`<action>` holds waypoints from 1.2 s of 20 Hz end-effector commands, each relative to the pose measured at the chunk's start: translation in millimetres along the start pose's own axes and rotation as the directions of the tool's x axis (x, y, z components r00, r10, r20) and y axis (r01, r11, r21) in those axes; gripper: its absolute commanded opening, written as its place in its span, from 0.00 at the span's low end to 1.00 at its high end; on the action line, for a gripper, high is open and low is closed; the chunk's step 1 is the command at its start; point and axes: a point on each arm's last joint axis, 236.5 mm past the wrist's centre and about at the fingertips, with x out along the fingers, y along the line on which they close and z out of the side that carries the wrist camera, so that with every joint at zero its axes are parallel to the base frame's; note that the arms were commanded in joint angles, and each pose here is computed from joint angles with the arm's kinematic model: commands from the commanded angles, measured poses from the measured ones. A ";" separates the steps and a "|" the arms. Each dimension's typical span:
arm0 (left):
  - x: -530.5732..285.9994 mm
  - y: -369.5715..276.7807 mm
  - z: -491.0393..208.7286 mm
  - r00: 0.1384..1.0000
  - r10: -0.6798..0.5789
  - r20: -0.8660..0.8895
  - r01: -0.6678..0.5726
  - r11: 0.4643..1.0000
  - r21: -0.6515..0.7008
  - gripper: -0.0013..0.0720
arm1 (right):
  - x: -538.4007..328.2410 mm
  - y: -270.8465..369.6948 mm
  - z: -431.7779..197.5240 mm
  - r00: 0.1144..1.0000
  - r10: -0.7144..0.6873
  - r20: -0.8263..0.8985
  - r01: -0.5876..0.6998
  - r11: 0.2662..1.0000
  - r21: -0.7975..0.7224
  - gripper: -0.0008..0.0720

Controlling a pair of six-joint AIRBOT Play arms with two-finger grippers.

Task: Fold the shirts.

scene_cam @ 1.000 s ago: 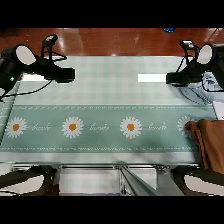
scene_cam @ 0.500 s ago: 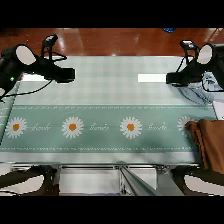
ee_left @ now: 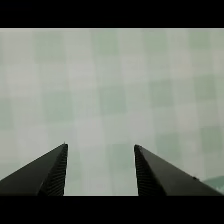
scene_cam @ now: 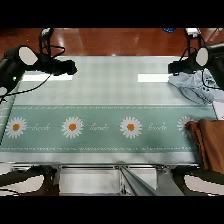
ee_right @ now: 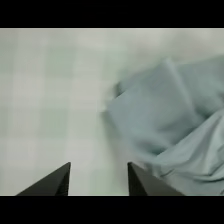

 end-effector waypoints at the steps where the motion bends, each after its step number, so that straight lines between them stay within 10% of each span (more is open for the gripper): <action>1: 2.3 13.7 40.7 0.985 0.030 0.170 -0.029 1.000 -0.006 0.71 | 5.8 -91.2 41.9 0.939 -0.295 0.180 0.287 0.956 0.065 0.58; 7: 5.6 16.4 36.4 0.988 0.033 0.152 -0.031 0.999 -0.011 0.71 | 103.4 -172.3 -64.0 0.986 -0.116 -0.116 0.161 0.809 0.565 0.57; 13: 34.9 8.7 15.6 0.997 0.011 0.079 -0.009 1.000 -0.025 0.71 | 152.6 -129.3 -148.0 0.926 0.151 -0.346 0.075 0.825 0.561 0.47; 15: 40.8 5.8 4.5 0.999 0.003 0.036 -0.002 1.000 -0.027 0.71 | 149.5 -102.2 -129.0 0.923 0.271 -0.274 -0.072 0.821 0.567 0.05; 20: -36.3 35.7 16.0 0.998 0.025 -0.061 -0.027 0.999 -0.037 0.71 | 51.0 -116.3 21.4 0.952 0.295 0.083 -0.302 0.853 0.426 0.04; 24: -104.3 45.1 -29.9 0.985 0.020 -0.171 -0.036 0.995 -0.088 0.71 | -127.0 -116.2 152.0 0.797 0.277 0.536 -0.451 0.864 0.225 0.04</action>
